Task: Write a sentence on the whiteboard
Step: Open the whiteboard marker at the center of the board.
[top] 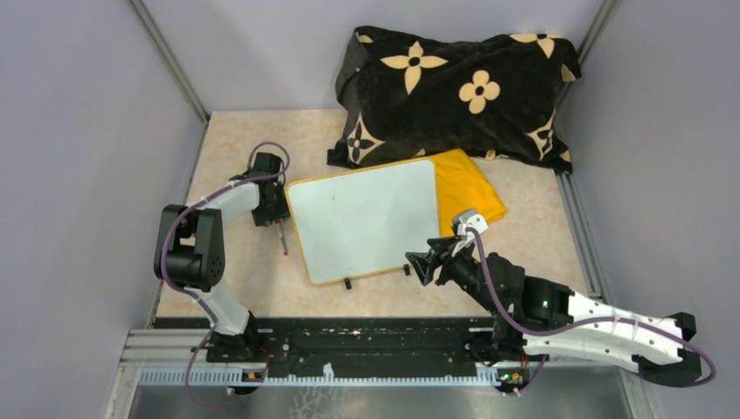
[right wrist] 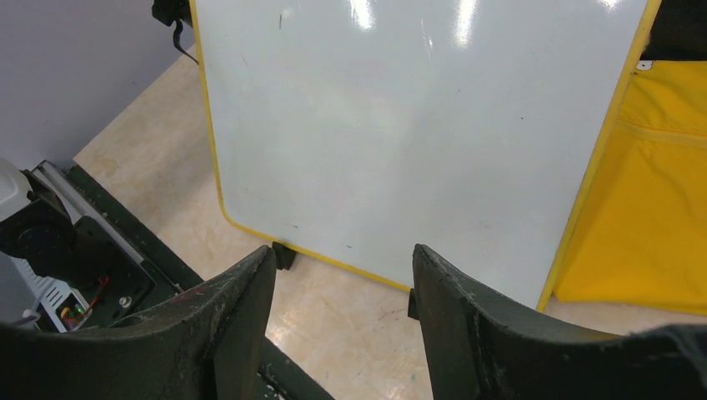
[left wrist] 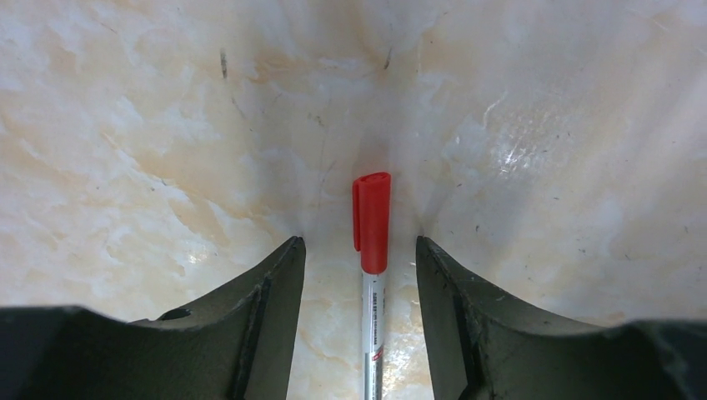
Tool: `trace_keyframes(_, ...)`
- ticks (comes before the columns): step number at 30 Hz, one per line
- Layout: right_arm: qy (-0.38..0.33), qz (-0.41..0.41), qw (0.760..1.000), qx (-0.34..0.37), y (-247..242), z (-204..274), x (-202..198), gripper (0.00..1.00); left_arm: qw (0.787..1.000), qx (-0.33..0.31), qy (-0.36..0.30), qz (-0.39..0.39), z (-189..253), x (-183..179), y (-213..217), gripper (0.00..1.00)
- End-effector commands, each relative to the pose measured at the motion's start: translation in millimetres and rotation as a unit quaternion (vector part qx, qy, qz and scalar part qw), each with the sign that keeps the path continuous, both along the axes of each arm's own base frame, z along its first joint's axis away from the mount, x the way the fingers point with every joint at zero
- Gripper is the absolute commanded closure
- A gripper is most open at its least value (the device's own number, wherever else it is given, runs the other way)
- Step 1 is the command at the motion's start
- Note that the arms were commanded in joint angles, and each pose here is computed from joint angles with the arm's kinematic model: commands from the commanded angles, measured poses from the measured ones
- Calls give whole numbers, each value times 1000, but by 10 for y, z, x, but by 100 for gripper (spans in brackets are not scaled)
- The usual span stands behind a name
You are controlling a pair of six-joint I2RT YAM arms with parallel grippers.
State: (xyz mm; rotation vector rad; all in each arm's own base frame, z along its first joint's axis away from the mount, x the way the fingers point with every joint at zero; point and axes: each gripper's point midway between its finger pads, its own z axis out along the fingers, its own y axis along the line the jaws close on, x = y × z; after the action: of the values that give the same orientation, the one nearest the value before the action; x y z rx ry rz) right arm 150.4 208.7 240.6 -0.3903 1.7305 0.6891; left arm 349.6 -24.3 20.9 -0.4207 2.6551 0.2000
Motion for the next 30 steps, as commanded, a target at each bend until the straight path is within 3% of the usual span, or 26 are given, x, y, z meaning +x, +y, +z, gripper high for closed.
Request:
trace_keyframes(1,-11,0,999,36,8,253,-2,39,998,-27,63,-7,-220,-319,-83,43)
trace_keyframes(14,-7,-1,999,35,31,205,3,40,996,-19,81,-6,-337,-381,-55,55)
trace_keyframes(30,-10,-9,999,44,-59,208,1,39,994,-16,109,-5,-481,-496,-40,81)
